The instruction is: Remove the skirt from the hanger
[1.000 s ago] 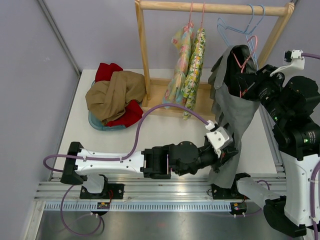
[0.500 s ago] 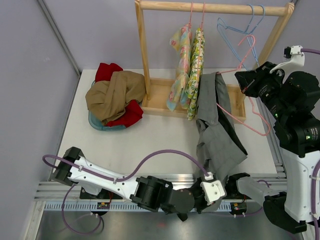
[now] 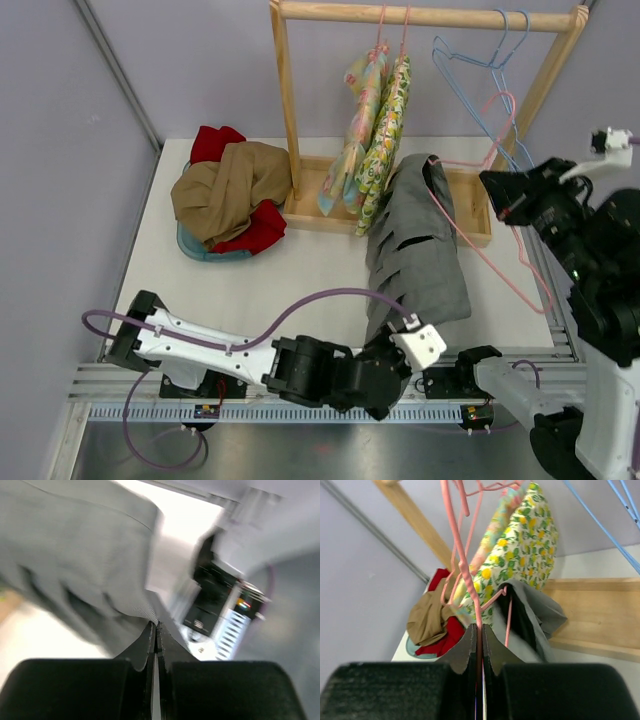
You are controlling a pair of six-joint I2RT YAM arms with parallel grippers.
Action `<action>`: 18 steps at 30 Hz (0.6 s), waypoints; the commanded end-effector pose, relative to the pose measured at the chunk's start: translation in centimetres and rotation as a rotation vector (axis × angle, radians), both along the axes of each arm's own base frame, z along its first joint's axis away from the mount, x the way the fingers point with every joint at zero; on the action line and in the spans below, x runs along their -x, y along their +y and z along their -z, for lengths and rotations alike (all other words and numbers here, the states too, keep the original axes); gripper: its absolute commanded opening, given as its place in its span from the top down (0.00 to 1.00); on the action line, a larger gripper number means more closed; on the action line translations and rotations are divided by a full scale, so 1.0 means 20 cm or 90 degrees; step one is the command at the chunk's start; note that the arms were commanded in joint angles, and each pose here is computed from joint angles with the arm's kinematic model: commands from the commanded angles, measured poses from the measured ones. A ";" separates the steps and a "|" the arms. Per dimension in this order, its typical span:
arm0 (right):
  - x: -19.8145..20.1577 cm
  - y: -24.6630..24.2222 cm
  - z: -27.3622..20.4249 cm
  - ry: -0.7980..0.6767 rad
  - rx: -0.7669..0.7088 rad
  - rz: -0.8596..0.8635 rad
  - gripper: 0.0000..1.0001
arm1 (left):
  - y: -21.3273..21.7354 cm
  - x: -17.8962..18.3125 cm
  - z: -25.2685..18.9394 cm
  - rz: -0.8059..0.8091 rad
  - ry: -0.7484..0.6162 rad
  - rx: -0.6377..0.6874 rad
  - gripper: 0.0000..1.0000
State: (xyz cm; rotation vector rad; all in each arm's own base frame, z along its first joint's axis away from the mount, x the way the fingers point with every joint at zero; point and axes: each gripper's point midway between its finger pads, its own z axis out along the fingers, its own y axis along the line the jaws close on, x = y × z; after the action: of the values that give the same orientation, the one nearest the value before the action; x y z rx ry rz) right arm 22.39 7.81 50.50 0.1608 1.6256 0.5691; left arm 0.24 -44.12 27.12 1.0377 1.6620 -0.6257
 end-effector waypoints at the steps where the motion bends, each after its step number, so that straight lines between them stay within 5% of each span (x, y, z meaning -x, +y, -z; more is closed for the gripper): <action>1: 0.32 0.02 -0.14 -0.109 -0.005 -0.070 1.00 | 0.20 -0.32 -0.33 -0.119 -0.058 0.036 1.00; 9: 0.82 -0.17 -0.25 -0.227 0.002 -0.011 1.00 | 0.92 -0.90 -0.67 -0.355 -0.141 0.035 1.00; 18: 0.63 -0.17 -0.17 -0.187 -0.019 0.016 1.00 | 1.39 -1.06 -1.15 -0.459 -0.241 0.104 1.00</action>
State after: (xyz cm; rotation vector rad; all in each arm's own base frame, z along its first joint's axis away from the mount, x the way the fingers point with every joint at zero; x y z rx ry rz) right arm 5.36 4.00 54.86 0.0683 1.2507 0.5876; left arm 19.99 -18.65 47.13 0.3972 1.5388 -0.1676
